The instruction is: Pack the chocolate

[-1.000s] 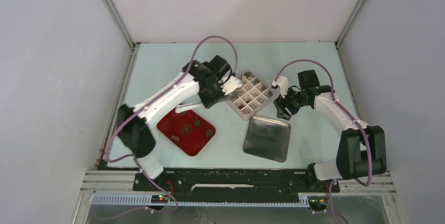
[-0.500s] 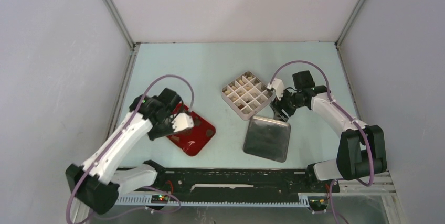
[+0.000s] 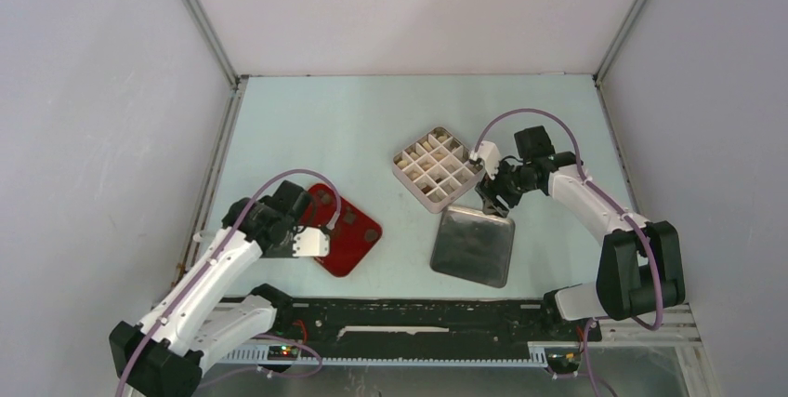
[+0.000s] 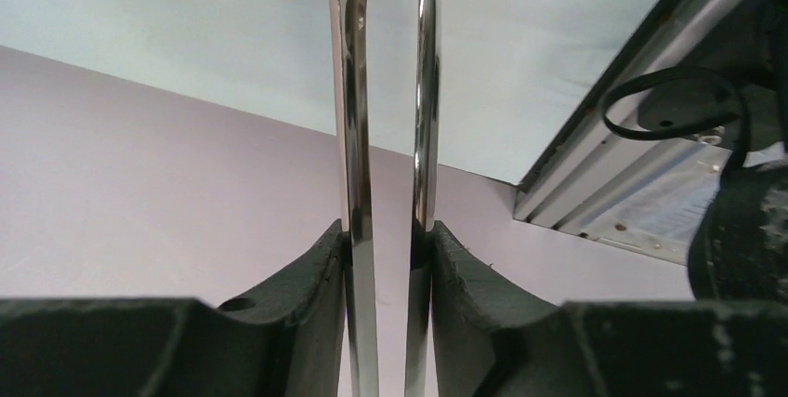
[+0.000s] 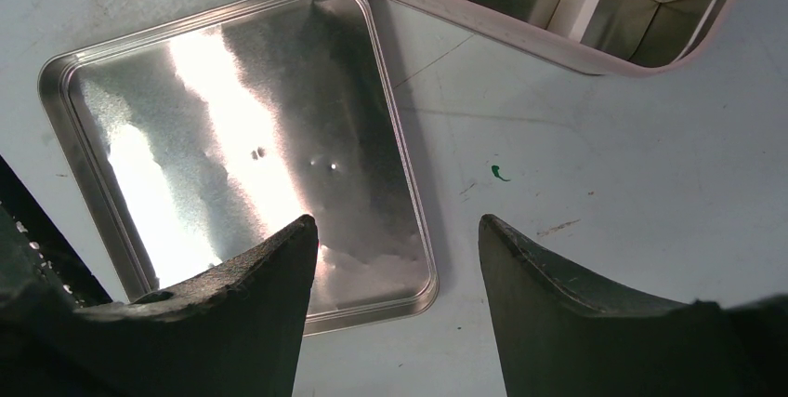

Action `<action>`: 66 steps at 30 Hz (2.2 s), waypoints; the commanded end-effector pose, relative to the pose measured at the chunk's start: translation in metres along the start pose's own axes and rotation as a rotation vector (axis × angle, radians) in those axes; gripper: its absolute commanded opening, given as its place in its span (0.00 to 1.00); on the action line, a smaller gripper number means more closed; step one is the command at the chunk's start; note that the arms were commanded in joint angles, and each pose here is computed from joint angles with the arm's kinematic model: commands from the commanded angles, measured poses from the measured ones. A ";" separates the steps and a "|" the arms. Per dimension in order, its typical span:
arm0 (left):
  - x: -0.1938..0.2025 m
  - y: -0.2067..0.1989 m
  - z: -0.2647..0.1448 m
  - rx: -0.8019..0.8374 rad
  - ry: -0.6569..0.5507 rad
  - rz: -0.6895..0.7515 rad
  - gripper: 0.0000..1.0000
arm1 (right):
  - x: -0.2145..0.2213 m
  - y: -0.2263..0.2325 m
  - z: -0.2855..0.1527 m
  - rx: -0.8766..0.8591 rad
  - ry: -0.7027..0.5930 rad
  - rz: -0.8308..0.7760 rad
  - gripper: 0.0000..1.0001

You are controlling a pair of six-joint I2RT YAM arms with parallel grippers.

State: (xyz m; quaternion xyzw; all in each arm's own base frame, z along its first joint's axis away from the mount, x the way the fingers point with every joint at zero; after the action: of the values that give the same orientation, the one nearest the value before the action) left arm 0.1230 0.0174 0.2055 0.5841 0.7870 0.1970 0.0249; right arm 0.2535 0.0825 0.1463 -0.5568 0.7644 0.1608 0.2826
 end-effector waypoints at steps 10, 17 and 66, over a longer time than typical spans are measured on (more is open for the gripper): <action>0.001 0.027 -0.020 -0.105 0.000 0.035 0.39 | -0.005 -0.007 -0.003 0.021 -0.006 -0.019 0.67; 0.003 0.043 -0.026 -0.137 0.000 0.041 0.41 | -0.004 -0.007 -0.003 0.021 -0.002 -0.018 0.67; -0.026 0.047 -0.001 0.109 0.010 0.059 0.19 | 0.001 -0.010 -0.005 0.028 0.006 0.002 0.66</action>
State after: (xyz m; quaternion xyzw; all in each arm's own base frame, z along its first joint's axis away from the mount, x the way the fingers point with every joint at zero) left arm 0.1733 0.0097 0.1990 0.6152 0.7657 0.1846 -0.0352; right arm 0.2552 0.0765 0.1415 -0.5485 0.7750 0.1556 0.2725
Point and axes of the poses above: each gripper's point midway between its finger pads, its own z axis out along the fingers, its own y axis along the line the jaws close on, x = y × z, the point moved 8 cm from there along -z, back along the fingers, and after that the axes turned 13 degrees about -z, right-handed, at the moved point
